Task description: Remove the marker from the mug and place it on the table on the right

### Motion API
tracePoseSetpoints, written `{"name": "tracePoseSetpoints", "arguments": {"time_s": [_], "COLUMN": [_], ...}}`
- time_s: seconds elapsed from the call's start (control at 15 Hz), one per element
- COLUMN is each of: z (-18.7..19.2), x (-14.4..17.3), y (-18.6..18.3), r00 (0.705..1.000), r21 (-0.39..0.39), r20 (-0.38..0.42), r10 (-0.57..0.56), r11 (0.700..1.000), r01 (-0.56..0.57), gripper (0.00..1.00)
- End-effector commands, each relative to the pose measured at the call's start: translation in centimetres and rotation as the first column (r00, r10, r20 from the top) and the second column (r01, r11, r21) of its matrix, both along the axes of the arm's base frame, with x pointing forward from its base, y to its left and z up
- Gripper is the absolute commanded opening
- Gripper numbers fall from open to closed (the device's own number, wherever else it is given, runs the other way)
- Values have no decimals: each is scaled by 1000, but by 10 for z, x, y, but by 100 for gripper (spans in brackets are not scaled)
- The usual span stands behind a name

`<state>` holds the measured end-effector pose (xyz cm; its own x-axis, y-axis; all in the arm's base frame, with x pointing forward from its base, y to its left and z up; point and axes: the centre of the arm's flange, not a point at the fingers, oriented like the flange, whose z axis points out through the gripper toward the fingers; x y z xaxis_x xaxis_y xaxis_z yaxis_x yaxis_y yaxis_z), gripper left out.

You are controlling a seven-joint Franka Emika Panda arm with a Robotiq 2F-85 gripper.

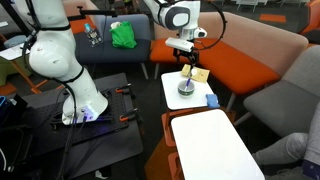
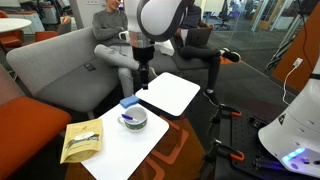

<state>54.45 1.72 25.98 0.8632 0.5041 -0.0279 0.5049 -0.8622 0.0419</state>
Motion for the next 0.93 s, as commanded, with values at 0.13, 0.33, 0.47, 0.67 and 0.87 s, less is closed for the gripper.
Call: {"name": "tracePoseSetpoints", "arguments": {"time_s": [0.13, 0.33, 0.47, 0.67, 0.87], "z": [-24, -46, -57, -75, -99], "x": [3, -2, -5, -1, 6], "y": [13, 28, 34, 36, 36], "r00": [999, 997, 996, 995, 995], "r21": [22, 51, 74, 92, 101], "r20": [-9, 5, 26, 37, 12], "r10": [47, 75, 82, 95, 101], "r11": [999, 996, 994, 991, 990], "r01": [-47, -75, -84, -98, -101], "gripper": [100, 88, 68, 42, 43]}}
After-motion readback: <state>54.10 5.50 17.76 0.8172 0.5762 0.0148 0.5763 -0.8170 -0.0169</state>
